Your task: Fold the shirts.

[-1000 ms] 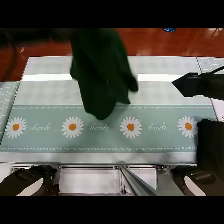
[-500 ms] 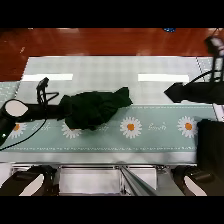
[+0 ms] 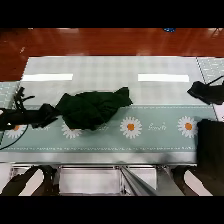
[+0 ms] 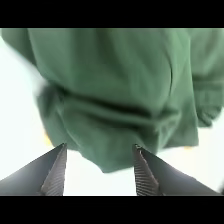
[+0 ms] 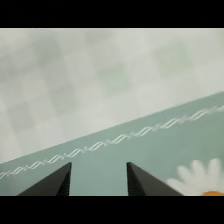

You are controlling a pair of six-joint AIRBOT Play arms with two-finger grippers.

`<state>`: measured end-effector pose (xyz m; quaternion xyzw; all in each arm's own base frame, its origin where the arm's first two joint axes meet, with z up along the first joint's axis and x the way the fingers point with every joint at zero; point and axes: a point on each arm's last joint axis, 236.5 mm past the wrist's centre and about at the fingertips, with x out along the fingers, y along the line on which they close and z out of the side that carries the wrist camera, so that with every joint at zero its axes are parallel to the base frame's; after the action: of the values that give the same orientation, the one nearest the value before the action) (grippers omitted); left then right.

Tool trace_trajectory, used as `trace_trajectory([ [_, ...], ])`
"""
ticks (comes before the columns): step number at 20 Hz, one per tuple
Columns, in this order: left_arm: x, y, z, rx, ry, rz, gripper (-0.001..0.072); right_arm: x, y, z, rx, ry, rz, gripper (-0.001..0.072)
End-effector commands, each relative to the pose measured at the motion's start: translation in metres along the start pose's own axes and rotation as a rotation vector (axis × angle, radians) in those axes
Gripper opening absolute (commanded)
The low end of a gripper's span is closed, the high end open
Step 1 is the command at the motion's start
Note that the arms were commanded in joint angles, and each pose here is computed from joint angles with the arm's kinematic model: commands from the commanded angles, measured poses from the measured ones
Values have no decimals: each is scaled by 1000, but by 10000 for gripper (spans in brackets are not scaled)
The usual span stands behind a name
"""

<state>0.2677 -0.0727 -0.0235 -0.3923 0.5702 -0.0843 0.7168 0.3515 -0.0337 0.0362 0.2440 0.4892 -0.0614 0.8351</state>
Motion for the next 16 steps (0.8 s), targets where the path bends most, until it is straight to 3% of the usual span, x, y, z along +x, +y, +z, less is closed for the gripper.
trace_trajectory([
  [1, 24, -10, -23, -89, 103, -149, 505, 37, 10, -18, 122, 104, 192, 398],
  [4, 49, 3, -30, -120, 166, -110, 505, 66, 36, -37, 125, 197, 256, 398],
  [7, 68, 20, -5, -121, 61, -36, 492, 89, 68, -61, 77, 282, 311, 398],
  [8, 69, 22, 3, -113, 28, -24, 291, 96, 79, -69, 54, 312, 320, 398],
  [9, 69, 20, 7, -93, 10, -21, 30, 101, 88, -74, 35, 334, 329, 398],
  [16, 66, 13, 11, -35, 11, -35, 24, 139, 147, -101, -95, 508, 403, 398],
])
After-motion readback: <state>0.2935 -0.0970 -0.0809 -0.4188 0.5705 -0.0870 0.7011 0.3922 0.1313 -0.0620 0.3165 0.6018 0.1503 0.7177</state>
